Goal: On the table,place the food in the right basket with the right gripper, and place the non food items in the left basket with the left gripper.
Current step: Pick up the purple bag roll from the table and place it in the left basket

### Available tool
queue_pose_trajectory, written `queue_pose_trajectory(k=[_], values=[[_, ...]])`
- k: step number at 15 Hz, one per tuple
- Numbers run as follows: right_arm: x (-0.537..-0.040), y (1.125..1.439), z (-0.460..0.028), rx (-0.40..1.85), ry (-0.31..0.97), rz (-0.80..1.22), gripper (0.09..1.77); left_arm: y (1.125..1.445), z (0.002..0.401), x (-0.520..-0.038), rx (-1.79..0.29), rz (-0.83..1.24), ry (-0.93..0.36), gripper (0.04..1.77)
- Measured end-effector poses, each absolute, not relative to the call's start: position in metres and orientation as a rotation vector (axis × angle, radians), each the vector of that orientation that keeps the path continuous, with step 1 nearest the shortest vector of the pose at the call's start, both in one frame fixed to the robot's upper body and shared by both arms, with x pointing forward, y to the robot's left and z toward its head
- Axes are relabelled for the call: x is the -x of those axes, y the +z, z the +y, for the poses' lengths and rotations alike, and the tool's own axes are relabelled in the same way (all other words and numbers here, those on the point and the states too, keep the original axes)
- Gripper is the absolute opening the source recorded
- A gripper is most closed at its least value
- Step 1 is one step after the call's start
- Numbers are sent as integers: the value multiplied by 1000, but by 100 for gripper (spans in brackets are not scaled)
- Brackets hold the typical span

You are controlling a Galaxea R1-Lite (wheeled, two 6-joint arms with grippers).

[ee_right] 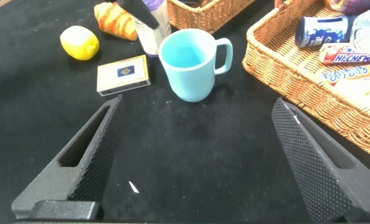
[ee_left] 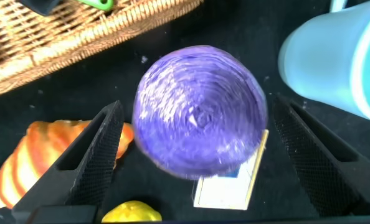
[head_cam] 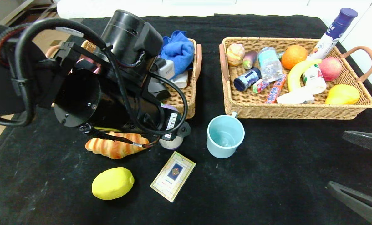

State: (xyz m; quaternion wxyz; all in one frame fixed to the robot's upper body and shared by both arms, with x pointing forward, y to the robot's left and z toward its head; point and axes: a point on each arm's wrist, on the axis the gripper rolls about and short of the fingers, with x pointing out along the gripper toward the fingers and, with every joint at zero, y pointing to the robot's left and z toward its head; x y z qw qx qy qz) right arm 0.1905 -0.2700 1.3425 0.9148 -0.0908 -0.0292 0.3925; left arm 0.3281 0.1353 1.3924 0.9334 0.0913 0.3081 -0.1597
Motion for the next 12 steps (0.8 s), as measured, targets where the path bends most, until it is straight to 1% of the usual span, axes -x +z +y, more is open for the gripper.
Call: queue_pose_trajectory(k=[5,12], values=[[-190,1342,-270,187,808,-60,171,1382,129,-335,-203,658,-321,172],[-191,1341,-269,188,811,-52,171,1376,128,-339,-220,670,-301,172]])
